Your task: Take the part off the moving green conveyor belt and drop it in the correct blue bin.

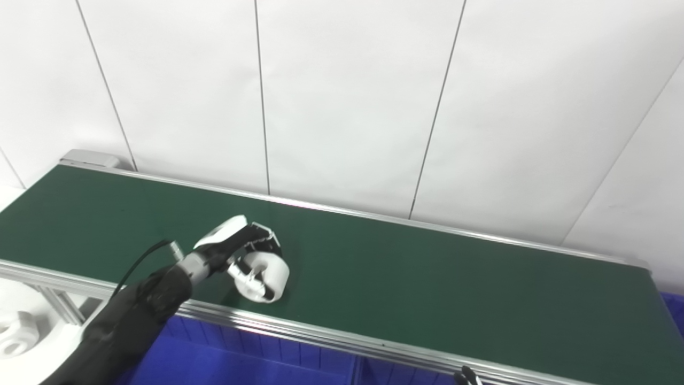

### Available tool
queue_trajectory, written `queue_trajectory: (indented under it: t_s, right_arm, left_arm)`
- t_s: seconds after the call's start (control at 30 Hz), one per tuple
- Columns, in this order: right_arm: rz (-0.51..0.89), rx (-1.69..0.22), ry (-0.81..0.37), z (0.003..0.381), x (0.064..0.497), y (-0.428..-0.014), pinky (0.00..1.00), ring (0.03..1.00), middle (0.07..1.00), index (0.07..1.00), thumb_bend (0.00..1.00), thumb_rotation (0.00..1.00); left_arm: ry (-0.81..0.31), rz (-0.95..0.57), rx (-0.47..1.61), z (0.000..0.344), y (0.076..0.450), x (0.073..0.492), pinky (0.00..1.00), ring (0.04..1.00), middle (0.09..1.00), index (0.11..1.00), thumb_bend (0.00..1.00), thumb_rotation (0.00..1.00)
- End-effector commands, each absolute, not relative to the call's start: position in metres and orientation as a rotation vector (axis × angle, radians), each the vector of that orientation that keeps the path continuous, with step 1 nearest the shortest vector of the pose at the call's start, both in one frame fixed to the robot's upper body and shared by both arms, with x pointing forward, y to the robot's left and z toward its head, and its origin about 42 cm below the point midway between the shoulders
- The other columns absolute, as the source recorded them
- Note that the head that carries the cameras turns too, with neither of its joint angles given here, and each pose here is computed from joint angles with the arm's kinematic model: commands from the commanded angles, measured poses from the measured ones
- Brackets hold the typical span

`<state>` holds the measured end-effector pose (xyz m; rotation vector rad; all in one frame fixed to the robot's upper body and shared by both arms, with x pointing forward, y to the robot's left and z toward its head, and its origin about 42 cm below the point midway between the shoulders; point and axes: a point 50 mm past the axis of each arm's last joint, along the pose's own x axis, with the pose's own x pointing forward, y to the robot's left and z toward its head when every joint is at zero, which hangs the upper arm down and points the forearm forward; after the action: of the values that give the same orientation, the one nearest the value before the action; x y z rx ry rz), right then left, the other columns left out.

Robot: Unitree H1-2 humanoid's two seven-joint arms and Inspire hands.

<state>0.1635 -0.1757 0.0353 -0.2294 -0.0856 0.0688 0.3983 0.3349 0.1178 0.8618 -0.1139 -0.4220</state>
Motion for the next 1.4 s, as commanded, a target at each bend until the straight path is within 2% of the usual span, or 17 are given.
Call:
queue_trajectory:
  t_s: [0.0,0.1,0.2,0.4,0.53,0.77,0.97,1.1,1.23,1.37]
  right_arm:
    - [0.059,-0.197,-0.188,0.052,0.164,-0.17,0.9,0.898,0.901,0.948,0.71,0.89]
    - [0.06,-0.187,-0.197,0.058,0.161,-0.165,0.86,0.885,0.898,0.936,0.72,0.86]
    - [0.07,-0.173,-0.192,0.063,0.16,-0.162,0.85,0.884,0.897,0.928,0.75,0.83]
    - [0.074,-0.177,-0.2,0.07,0.157,-0.161,0.84,0.876,0.889,0.906,0.77,0.74]
    - [0.072,-0.183,-0.199,0.072,0.156,-0.159,0.86,0.884,0.901,0.916,0.75,0.75]
    - [0.065,-0.192,-0.182,0.075,0.155,-0.152,0.9,0.909,0.92,0.941,0.74,0.83]
    - [0.065,-0.197,-0.171,0.072,0.157,-0.152,0.92,0.918,0.921,0.947,0.74,0.85]
    - [0.068,-0.197,-0.173,0.071,0.157,-0.153,0.92,0.915,0.923,0.948,0.73,0.86]
    - [0.073,-0.193,-0.174,0.069,0.157,-0.154,0.91,0.911,0.925,0.949,0.73,0.86]
    - [0.073,-0.196,-0.17,0.067,0.157,-0.154,0.92,0.918,0.925,0.949,0.72,0.86]
  left_arm:
    - [-0.325,-0.372,0.803,0.167,0.344,0.395,0.44,0.433,0.493,0.525,0.5,0.0]
    - [-0.427,-0.363,0.72,0.189,0.346,0.37,0.44,0.428,0.482,0.534,0.5,0.0]
    - [-0.484,-0.348,0.663,0.198,0.35,0.346,0.44,0.428,0.481,0.534,0.5,0.0]
    - [-0.472,-0.333,0.505,0.183,0.351,0.304,0.44,0.438,0.498,0.521,0.5,0.0]
    - [-0.408,-0.34,0.458,0.157,0.343,0.284,0.47,0.449,0.498,0.513,0.5,0.0]
    - [-0.225,-0.389,0.335,0.091,0.314,0.253,0.47,0.44,0.501,0.517,0.5,0.0]
    - [-0.087,-0.4,0.401,0.047,0.292,0.233,0.46,0.433,0.505,0.518,0.5,0.0]
    - [-0.042,-0.367,0.483,0.026,0.281,0.232,0.48,0.446,0.503,0.508,0.5,0.0]
    - [-0.043,-0.336,0.561,0.016,0.276,0.237,0.48,0.437,0.498,0.523,0.5,0.0]
    - [-0.03,-0.368,0.647,0.009,0.272,0.242,0.55,0.437,0.504,0.532,0.5,0.0]
